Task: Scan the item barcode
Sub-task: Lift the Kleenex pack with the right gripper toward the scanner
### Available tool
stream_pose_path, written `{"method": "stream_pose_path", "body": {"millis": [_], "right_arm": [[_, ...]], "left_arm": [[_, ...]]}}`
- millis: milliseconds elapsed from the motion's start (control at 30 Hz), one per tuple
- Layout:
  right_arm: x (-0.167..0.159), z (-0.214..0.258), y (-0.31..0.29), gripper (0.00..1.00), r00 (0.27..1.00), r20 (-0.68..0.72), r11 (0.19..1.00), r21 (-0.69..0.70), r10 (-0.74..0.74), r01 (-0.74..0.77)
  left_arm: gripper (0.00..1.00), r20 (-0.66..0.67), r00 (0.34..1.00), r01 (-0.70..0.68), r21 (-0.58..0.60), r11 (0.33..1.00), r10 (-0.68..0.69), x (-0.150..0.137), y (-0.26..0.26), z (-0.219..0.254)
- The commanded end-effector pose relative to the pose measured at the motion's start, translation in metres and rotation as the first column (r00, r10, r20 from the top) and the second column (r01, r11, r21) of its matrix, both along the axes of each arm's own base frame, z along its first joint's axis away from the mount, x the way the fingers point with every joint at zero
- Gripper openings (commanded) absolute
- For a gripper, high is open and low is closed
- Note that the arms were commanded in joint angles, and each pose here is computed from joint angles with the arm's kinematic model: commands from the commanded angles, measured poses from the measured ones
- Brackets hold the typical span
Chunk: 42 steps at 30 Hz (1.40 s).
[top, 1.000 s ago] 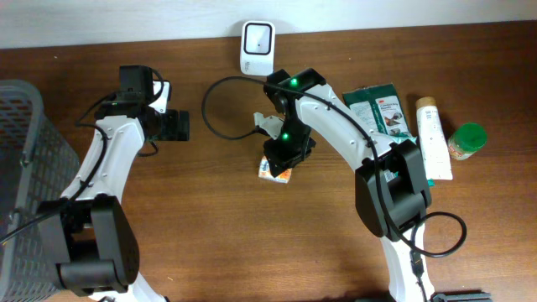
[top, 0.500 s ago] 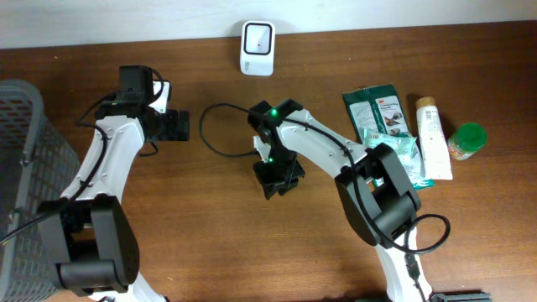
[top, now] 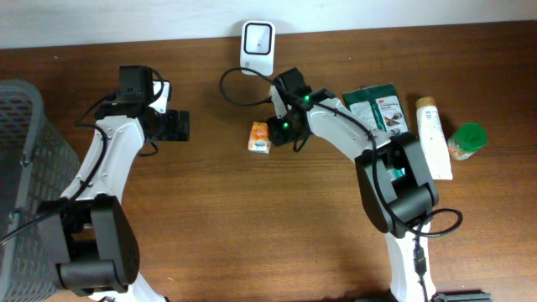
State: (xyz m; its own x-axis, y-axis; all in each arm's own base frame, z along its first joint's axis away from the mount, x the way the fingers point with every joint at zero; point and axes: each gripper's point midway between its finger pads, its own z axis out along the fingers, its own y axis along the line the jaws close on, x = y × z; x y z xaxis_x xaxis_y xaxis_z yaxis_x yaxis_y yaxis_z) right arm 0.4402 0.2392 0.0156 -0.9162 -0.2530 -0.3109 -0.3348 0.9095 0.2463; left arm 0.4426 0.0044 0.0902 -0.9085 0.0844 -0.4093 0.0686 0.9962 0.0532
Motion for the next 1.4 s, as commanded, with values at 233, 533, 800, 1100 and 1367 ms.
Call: {"method": "stream_pose_path", "body": {"millis": [233,533,800,1100,1367], "right_arm": [[-0.013,0.053,0.033,0.55,0.992,-0.127,0.984,0.177,0.021,0.002],[-0.032,0.008,0.031,0.54,0.893,-0.320,0.928,0.088,-0.317,0.361],[-0.032,-0.005,0.044,0.53,0.886,-0.259,0.913,0.034,-0.384,0.406],[-0.039,-0.015,0.035,0.04,0.968,-0.213,0.991,-0.041,-0.133,0.127],[-0.073,0.035,0.016,0.15,0.710,-0.155,0.714,-0.033,0.687,-0.699]], "left_arm": [[0.99,0.033,0.999,0.003,0.010,1.000,-0.004,0.005,0.002,0.013],[0.99,0.033,0.999,0.003,0.010,1.000,-0.004,0.005,0.002,0.013],[0.99,0.033,0.999,0.003,0.010,1.000,-0.004,0.005,0.002,0.013],[0.99,0.033,0.999,0.003,0.010,1.000,-0.004,0.005,0.002,0.013],[0.99,0.033,0.999,0.003,0.010,1.000,-0.004,0.005,0.002,0.013]]}}
